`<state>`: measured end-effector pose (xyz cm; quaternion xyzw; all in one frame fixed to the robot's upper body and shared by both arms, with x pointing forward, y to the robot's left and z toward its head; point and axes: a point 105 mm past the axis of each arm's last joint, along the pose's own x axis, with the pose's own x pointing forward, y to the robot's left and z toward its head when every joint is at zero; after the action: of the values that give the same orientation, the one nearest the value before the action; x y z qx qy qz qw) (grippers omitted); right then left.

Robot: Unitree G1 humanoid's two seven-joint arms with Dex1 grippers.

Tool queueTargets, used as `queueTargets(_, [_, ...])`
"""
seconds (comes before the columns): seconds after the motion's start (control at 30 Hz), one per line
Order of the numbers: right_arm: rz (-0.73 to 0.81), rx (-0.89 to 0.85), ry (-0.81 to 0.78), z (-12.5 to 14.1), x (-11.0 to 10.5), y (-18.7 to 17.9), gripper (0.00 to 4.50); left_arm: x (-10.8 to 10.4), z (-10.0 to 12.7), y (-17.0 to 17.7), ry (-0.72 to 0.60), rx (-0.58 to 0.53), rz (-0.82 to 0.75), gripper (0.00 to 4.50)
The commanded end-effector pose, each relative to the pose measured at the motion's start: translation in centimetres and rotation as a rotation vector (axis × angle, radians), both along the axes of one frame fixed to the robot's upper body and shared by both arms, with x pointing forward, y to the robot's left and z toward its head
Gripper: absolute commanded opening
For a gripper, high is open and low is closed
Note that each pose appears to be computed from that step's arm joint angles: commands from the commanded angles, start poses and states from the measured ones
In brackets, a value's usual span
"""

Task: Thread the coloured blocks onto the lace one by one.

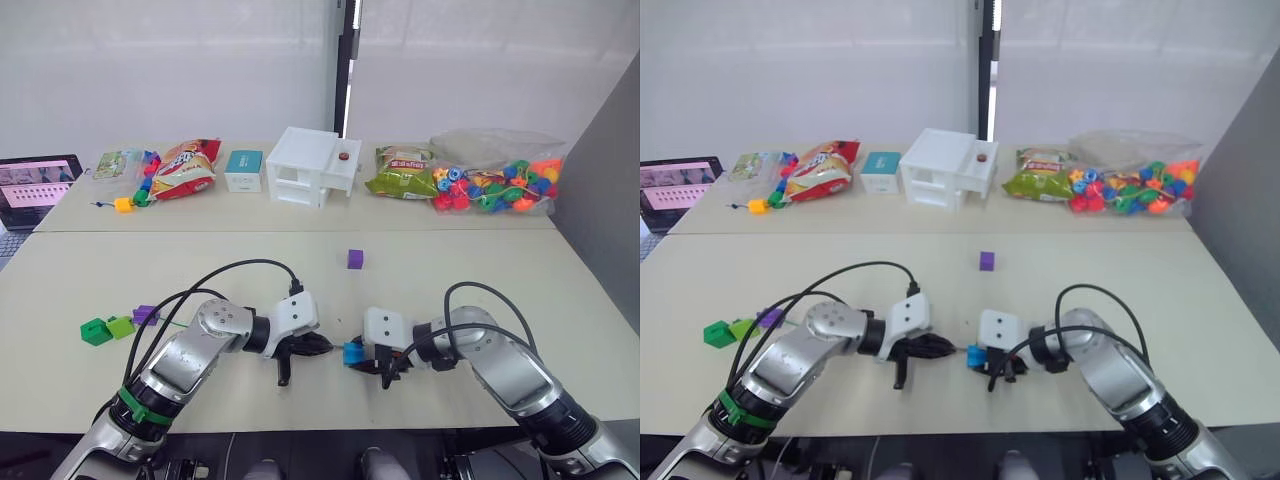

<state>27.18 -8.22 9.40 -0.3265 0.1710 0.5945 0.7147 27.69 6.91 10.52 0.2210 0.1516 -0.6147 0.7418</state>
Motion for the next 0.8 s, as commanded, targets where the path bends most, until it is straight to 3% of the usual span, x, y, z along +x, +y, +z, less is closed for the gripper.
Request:
queueTargets(0.03, [-0.026, -0.010, 0.013, -0.6, 0.0, -0.5, 1.34, -1.4, 2.1, -0.5, -0.023, -0.070, -0.060, 0.00])
queueTargets(0.8, [-0.033, -0.004, 0.021, -0.4, 0.2, -0.6, 1.34, -1.9, 1.4, 0.9, 0.003, -0.060, 0.014, 0.00])
